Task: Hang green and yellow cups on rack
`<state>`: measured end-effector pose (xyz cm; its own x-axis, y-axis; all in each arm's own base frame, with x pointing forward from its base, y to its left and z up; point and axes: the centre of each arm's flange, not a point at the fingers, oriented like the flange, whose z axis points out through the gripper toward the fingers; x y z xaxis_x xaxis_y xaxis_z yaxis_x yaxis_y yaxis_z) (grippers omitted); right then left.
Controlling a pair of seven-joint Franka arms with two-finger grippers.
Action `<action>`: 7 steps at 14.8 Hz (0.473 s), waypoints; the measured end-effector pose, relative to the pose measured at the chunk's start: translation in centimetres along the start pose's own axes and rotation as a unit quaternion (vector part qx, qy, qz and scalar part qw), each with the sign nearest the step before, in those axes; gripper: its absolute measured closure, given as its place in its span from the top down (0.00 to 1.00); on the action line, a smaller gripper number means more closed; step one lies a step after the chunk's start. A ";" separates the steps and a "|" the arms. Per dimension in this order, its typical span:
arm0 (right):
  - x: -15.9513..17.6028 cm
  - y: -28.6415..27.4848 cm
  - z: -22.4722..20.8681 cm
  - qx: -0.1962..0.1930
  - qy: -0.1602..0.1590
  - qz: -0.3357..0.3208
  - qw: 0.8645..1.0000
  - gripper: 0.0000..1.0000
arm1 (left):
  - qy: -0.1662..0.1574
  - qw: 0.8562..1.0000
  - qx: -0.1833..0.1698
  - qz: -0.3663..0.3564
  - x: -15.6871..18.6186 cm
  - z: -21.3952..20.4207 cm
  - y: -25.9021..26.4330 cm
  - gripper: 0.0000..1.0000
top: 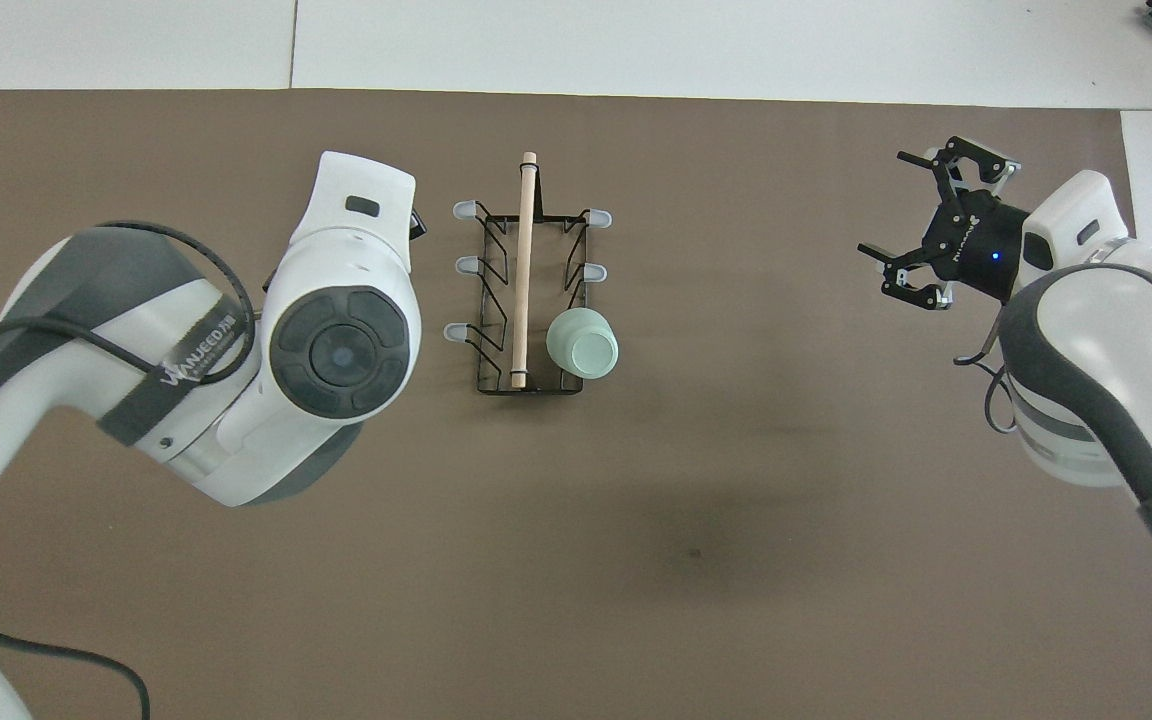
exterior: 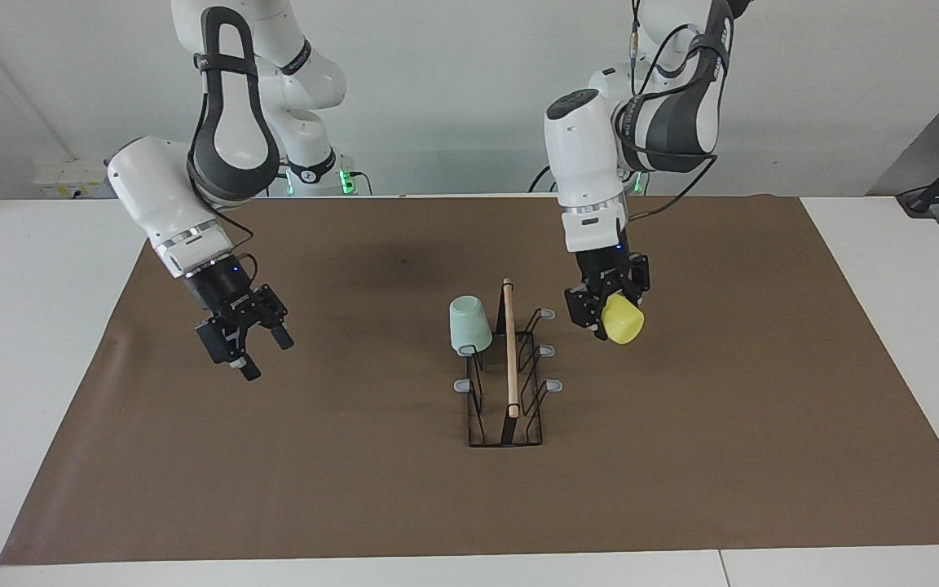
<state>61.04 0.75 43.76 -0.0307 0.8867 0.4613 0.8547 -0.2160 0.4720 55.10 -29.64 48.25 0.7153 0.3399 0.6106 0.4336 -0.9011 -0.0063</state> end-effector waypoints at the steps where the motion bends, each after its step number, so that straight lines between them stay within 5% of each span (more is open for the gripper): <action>1: -0.5 0.1 -0.2 0.017 -0.023 0.013 0.999 1.00 | 0.021 1.000 0.002 0.005 -0.8 -0.2 0.2 0.69; 7: -0.6 0.0 -0.6 0.051 -0.144 0.123 0.981 1.00 | 0.140 0.990 -0.005 -0.029 -6.0 -2.0 -0.5 0.69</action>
<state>60.77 -0.02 43.96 0.3178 0.8949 0.3134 0.8659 -0.4086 0.2886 49.51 -31.81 46.16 0.5093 0.3044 0.8050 0.4626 -0.8856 0.0422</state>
